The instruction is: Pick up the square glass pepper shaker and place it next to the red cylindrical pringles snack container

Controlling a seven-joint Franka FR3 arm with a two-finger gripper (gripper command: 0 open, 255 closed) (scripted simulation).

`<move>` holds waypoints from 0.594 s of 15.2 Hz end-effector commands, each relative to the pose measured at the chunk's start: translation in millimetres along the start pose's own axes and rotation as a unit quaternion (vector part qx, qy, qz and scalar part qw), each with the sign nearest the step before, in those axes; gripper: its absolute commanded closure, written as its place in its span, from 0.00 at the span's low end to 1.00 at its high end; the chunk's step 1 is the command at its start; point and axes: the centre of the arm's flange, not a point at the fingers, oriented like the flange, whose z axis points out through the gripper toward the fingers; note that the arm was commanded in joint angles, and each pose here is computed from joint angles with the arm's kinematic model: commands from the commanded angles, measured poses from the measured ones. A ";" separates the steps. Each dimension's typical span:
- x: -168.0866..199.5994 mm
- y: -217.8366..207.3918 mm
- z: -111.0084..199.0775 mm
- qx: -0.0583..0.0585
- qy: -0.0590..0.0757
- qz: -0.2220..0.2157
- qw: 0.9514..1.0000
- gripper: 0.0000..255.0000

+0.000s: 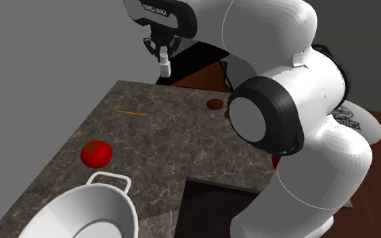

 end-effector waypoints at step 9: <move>11.9 0.3 -52.6 0.000 0.000 0.000 1.000 1.00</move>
